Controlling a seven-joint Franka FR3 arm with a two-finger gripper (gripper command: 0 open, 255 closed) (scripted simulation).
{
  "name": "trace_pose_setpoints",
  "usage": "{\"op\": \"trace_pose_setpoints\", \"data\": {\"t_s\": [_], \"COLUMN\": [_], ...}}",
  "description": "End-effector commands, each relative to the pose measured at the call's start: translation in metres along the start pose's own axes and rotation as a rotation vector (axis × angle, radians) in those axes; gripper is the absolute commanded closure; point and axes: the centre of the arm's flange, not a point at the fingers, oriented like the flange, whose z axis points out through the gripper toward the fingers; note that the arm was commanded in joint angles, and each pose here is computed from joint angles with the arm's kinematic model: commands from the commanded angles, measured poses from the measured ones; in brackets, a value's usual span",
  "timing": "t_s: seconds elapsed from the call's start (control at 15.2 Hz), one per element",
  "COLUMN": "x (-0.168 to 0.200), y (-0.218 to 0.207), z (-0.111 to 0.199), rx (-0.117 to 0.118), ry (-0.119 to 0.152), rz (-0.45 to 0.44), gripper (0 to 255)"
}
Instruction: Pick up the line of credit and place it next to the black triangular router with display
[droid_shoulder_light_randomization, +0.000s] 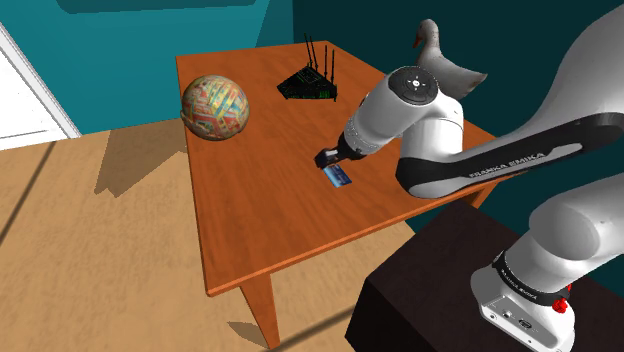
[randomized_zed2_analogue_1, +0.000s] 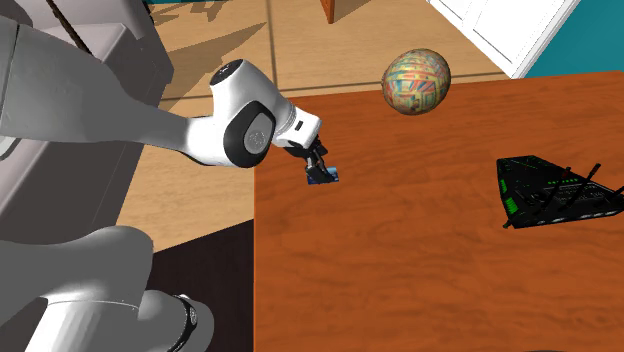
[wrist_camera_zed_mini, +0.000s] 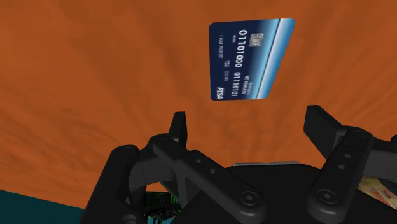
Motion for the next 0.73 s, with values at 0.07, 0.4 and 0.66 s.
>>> {"op": "trace_pose_setpoints", "data": {"t_s": [0.07, 0.4, 0.66], "x": [0.0, 0.0, 0.0], "y": [-0.002, -0.002, -0.002], "z": [0.016, 0.029, 0.029], "rx": [0.002, 0.002, 0.002], "ry": [0.001, 0.001, 0.001], "rz": [0.001, 0.001, 0.001], "gripper": [0, 0, 0]}}
